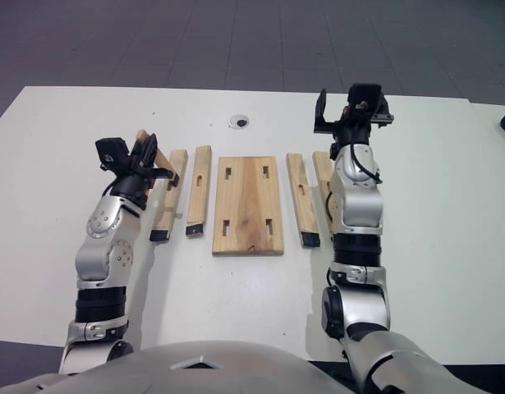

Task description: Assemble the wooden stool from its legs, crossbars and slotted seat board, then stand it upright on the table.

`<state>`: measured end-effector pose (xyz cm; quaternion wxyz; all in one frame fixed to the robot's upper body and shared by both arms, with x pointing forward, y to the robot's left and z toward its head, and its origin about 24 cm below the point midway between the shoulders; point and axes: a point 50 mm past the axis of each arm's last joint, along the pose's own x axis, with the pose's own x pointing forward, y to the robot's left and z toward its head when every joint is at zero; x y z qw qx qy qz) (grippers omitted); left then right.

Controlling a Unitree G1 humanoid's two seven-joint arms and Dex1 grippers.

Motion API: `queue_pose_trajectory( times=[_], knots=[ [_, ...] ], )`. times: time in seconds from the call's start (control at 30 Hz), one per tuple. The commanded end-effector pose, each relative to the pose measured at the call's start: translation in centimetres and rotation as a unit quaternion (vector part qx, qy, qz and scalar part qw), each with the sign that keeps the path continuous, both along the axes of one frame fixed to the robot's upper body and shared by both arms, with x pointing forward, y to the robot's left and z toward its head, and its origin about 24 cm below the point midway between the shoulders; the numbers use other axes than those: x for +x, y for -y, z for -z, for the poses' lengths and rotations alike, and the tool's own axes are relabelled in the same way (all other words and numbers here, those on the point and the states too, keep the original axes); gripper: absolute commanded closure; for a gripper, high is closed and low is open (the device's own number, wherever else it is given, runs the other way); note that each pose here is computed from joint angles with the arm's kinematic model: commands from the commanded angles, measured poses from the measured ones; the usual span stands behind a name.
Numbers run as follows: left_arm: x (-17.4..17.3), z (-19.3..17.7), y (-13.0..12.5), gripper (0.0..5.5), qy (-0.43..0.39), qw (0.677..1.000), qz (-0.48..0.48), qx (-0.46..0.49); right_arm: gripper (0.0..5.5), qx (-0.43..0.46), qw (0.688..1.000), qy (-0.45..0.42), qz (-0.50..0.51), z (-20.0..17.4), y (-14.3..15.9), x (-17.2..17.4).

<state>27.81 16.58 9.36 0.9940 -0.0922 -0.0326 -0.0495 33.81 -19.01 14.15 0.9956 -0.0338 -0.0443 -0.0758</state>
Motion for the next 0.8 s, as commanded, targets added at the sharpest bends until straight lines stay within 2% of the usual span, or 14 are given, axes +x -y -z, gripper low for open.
queue_pose_trajectory(
  times=[0.03,0.8],
  knots=[
    [-0.2,-0.1,-0.4,5.08,0.006,1.000,-0.012,0.010,0.10,0.003,1.000,-0.007,0.000,0.3,0.0,-0.2],
    [-0.7,-1.0,0.2,5.08,0.013,1.000,-0.007,0.018,0.10,0.007,1.000,-0.009,0.013,0.3,0.6,-0.5]
  ],
)
